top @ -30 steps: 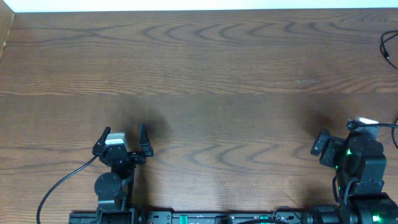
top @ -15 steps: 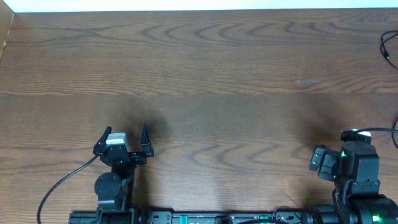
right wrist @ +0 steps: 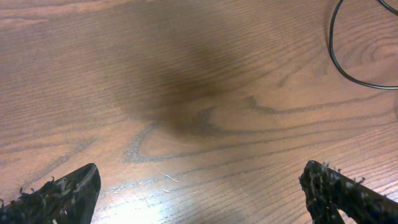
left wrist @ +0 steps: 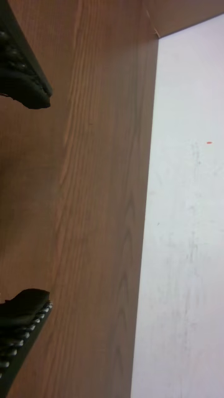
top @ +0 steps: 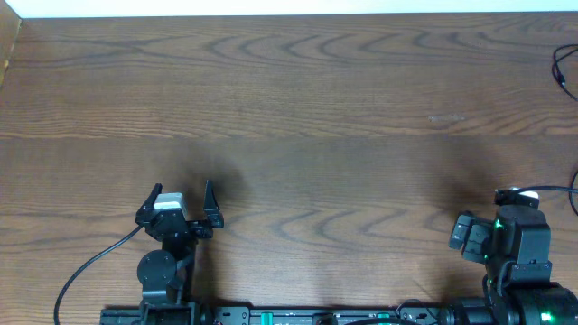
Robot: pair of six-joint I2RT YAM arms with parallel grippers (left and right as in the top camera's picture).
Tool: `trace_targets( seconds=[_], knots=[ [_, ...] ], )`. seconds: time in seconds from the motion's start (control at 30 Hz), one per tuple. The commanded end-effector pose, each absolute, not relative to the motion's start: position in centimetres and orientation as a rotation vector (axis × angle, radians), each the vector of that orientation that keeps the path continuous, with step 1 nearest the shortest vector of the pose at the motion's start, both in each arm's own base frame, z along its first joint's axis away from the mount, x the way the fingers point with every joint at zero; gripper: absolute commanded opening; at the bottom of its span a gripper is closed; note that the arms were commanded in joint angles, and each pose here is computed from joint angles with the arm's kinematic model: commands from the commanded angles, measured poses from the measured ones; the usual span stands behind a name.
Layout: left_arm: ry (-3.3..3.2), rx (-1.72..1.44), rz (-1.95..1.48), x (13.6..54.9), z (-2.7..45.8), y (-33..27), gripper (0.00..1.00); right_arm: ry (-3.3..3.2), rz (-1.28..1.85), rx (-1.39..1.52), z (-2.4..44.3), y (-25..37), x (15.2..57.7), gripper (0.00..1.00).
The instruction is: Untangle cables
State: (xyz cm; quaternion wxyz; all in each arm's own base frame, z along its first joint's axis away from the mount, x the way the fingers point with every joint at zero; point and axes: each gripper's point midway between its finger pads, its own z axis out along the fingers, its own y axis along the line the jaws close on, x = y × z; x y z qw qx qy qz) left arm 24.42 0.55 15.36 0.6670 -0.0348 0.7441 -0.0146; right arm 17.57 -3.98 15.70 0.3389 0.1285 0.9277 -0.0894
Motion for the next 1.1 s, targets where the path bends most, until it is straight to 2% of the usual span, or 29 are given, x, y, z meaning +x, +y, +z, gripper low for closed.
trace_targets(
  seconds=[0.0,0.33,0.83,1.07],
  knots=[
    [1.721,-0.081,-0.028,24.4,13.7,0.6,0.98,2.414,-0.237,0.337,15.7,-3.9,17.5,0.99],
    [1.721,-0.081,-0.028,24.4,13.7,0.6,0.98,2.416,-0.193,0.316,15.6,-3.3,17.5,0.99],
    [1.721,-0.081,-0.028,24.4,13.7,0.6,0.98,1.905,-0.014,0.312,17.3,-2.3,22.2,0.99],
    [1.721,-0.081,-0.028,24.4,13.7,0.6,0.98,1.779,0.057,0.294,17.6,-1.9,22.7,0.99]
  ],
)
